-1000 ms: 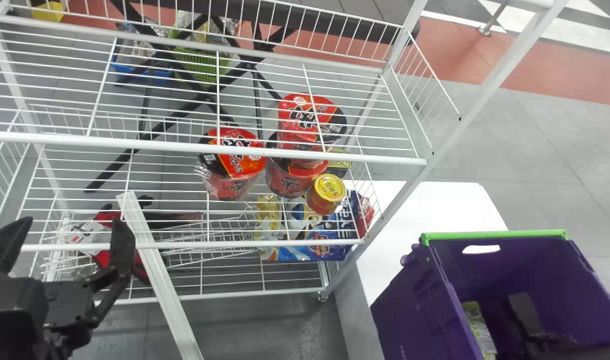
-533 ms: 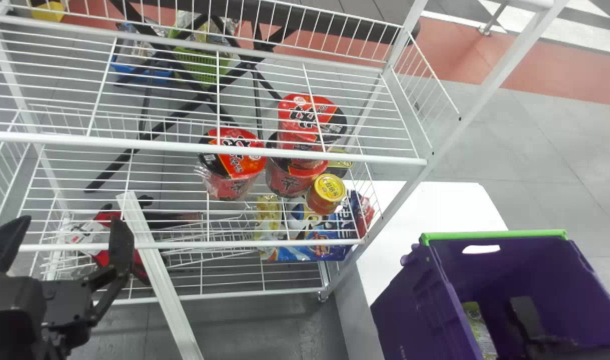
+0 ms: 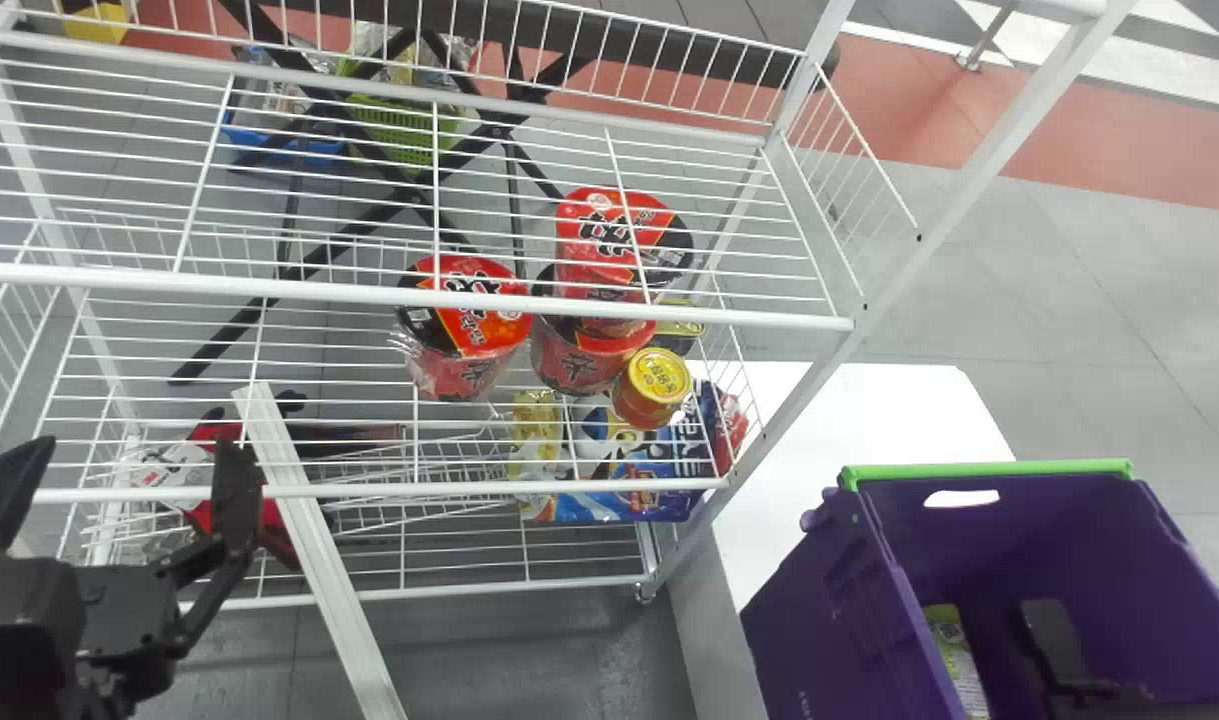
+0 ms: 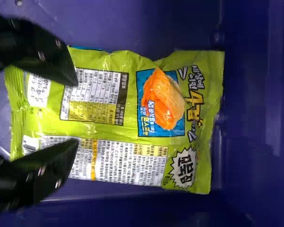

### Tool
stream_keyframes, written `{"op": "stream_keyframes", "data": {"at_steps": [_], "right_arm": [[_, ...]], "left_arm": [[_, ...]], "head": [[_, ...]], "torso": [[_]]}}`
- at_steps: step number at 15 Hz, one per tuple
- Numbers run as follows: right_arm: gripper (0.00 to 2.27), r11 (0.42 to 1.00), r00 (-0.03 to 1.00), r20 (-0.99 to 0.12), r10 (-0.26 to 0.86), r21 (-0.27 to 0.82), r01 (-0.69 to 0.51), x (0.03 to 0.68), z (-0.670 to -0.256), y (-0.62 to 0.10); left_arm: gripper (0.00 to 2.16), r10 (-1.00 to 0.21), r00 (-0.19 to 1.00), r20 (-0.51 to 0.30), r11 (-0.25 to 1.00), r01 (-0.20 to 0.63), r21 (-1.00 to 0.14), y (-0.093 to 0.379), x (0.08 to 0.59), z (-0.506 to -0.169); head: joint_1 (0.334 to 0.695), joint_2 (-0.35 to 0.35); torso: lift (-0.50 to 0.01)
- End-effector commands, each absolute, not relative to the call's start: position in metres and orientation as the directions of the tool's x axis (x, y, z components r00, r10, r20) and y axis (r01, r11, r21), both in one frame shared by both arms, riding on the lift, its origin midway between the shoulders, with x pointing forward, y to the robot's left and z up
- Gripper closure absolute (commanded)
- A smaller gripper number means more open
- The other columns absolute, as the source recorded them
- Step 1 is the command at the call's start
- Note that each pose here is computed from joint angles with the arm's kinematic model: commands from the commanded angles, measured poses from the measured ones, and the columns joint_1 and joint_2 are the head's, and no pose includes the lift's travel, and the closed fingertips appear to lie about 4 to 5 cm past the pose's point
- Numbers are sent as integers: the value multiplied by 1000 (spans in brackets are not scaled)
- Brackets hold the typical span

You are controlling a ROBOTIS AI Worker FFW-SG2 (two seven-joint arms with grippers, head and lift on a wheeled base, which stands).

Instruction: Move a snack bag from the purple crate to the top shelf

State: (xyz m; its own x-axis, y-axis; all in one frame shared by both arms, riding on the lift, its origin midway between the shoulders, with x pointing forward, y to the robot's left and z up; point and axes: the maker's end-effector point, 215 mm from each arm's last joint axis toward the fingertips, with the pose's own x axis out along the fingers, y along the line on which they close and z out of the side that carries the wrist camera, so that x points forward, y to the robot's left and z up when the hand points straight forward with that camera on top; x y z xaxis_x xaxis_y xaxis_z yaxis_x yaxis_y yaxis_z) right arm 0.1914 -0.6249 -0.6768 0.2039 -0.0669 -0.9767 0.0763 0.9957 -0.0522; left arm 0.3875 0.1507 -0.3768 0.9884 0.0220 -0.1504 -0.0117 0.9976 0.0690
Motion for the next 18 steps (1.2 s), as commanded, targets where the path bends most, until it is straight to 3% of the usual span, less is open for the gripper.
{"op": "stream_keyframes", "data": {"at_steps": [1,4,6,11,18], "right_arm": [[1393,993,200,-979,-48,-26,114,190,-680,-620],[1777,991,209,-977,-42,-14,132,191,-683,-616],[2240,988,229,-973,-38,-3,155,192,-684,-614],[2243,986,267,-964,-21,24,163,190,-672,-618],[2243,986,245,-970,1,41,159,182,-669,-615]], "left_arm": [[103,26,989,-144,997,-16,69,154,387,-375],[103,34,989,-144,997,-24,72,162,387,-376],[103,40,989,-142,997,-29,76,168,387,-377],[103,29,989,-142,998,-21,61,158,382,-375],[103,39,990,-138,997,-31,64,156,381,-372]], "head": [[695,-350],[695,-350],[695,-350],[695,-350],[695,-350]], "torso": [[-455],[-455],[-455],[-455],[-455]]}}
